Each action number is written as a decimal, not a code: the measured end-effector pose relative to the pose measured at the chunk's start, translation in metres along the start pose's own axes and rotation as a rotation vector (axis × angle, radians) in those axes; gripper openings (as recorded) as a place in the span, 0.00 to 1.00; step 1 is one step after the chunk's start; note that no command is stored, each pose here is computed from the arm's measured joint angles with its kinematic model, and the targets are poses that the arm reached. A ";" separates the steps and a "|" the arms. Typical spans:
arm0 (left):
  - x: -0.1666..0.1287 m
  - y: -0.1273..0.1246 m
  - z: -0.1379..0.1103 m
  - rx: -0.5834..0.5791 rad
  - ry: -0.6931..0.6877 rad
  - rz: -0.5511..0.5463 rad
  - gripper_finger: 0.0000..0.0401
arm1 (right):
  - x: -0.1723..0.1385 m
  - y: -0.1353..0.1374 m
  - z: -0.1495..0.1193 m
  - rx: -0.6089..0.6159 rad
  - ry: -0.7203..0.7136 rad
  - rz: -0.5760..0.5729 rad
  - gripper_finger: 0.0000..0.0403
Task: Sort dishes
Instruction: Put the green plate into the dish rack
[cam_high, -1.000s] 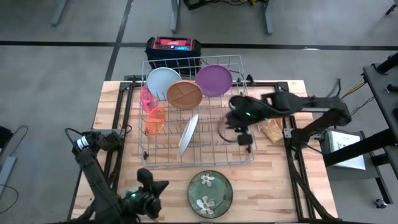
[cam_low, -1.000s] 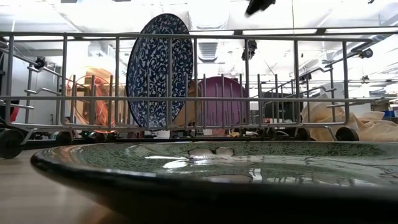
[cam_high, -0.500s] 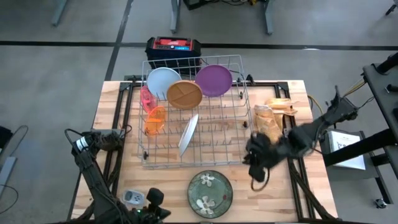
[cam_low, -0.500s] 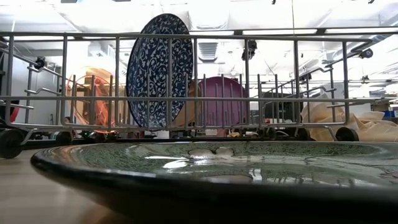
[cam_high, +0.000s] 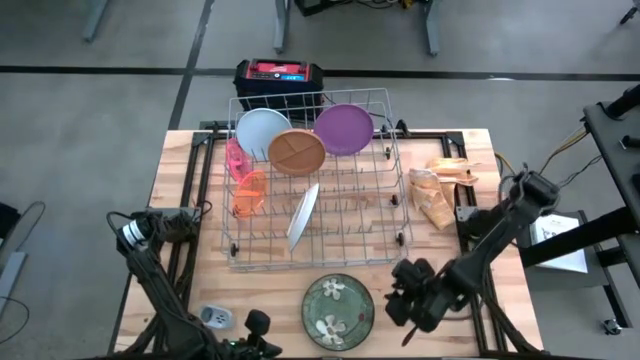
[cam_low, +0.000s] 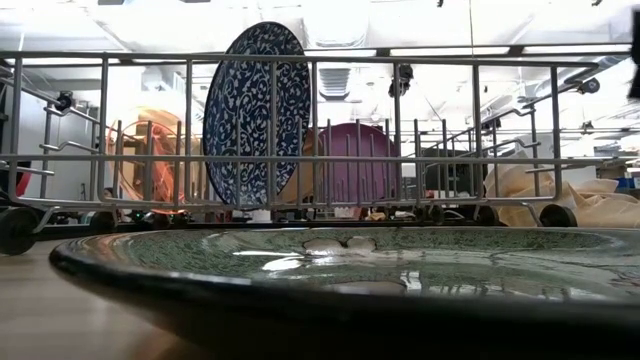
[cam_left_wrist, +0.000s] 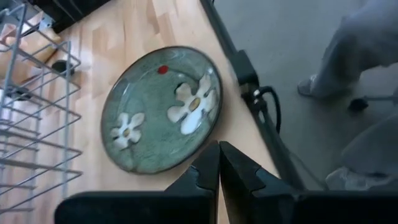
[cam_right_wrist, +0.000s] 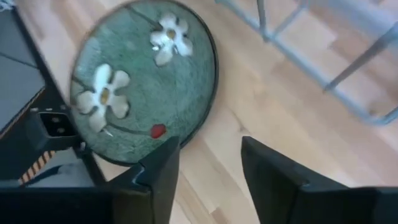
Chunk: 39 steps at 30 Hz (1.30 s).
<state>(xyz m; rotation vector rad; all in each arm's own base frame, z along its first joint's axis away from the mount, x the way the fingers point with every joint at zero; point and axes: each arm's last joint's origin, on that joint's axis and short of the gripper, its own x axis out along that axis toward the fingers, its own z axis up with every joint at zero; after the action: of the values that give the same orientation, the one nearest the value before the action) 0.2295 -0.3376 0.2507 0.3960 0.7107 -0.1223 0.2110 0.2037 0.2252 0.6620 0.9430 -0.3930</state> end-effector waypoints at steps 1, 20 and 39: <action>0.002 -0.001 -0.001 -0.003 -0.007 0.000 0.00 | 0.006 0.001 -0.004 0.009 0.003 -0.014 0.44; 0.064 -0.039 -0.030 -0.005 -0.037 0.113 0.00 | 0.086 0.025 -0.040 0.108 0.007 -0.062 0.62; 0.127 -0.029 -0.061 -0.003 0.070 0.278 0.00 | 0.114 0.026 -0.053 0.185 -0.089 -0.005 0.58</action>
<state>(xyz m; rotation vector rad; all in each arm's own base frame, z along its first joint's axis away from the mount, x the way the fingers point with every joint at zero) 0.2814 -0.3375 0.1162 0.4941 0.7175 0.1562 0.2549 0.2549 0.1164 0.8038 0.8303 -0.5140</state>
